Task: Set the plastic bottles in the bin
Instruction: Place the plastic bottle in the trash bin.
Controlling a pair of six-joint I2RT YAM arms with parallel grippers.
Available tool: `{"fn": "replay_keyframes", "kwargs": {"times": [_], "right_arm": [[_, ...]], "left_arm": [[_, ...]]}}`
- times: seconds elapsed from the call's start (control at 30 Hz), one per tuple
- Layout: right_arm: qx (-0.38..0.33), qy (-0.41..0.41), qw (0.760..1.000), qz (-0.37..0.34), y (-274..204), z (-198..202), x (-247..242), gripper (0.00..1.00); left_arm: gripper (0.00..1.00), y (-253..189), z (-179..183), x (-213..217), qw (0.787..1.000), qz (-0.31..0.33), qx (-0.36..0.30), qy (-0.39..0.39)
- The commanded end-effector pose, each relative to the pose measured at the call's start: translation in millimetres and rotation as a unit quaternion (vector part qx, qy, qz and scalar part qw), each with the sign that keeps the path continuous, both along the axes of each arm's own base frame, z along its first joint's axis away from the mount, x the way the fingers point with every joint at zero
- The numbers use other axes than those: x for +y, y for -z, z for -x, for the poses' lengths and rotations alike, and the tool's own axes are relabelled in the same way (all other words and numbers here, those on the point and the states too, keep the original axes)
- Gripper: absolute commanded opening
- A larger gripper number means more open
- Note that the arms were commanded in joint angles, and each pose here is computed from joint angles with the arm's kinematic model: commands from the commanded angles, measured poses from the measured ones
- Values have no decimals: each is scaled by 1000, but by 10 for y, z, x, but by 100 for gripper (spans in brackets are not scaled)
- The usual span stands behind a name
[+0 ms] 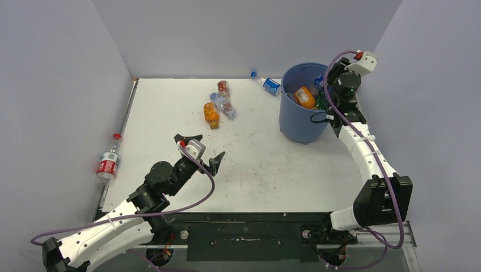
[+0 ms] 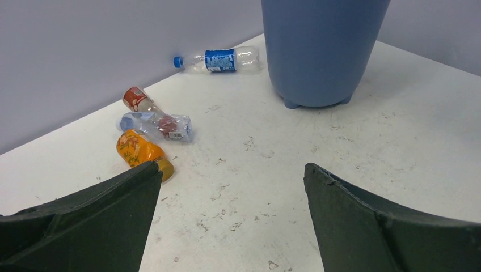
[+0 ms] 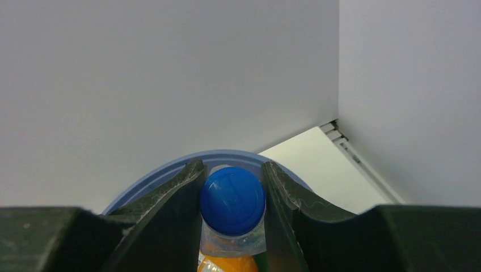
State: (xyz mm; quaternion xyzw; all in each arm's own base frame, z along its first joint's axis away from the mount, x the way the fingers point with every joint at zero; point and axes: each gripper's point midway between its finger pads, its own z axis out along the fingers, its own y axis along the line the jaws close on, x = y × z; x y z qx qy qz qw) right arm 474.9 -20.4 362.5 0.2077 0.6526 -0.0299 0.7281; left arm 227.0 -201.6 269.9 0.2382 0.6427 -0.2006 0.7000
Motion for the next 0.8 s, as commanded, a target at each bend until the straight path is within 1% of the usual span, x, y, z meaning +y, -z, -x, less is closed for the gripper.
{"fn": "replay_keyframes", "kwargs": {"times": [0.0, 0.23, 0.4, 0.47, 0.53, 0.63, 0.77], "right_arm": [[7, -62, 996, -71, 168, 33, 271, 5], [-84, -80, 990, -76, -501, 406, 333, 5], [-111, -99, 988, -52, -831, 562, 532, 5], [-92, -112, 989, -36, -846, 537, 698, 5], [-56, -117, 991, -20, -788, 476, 847, 5], [13, -104, 994, -13, -512, 394, 917, 5], [76, -110, 991, -3, -180, 351, 986, 5]], "left_arm": [[96, -265, -2, 1, 1000, 20, -20, -3], [96, -250, -5, -17, 1000, 18, -17, -1], [96, -229, -8, -32, 1000, 17, -14, 0], [96, -213, -17, -32, 1000, 14, -13, -1], [96, -203, -22, -39, 1000, 12, -11, -1], [96, -180, -34, -40, 1000, 6, -8, -4], [96, -139, -38, -58, 1000, -7, -5, -6]]}}
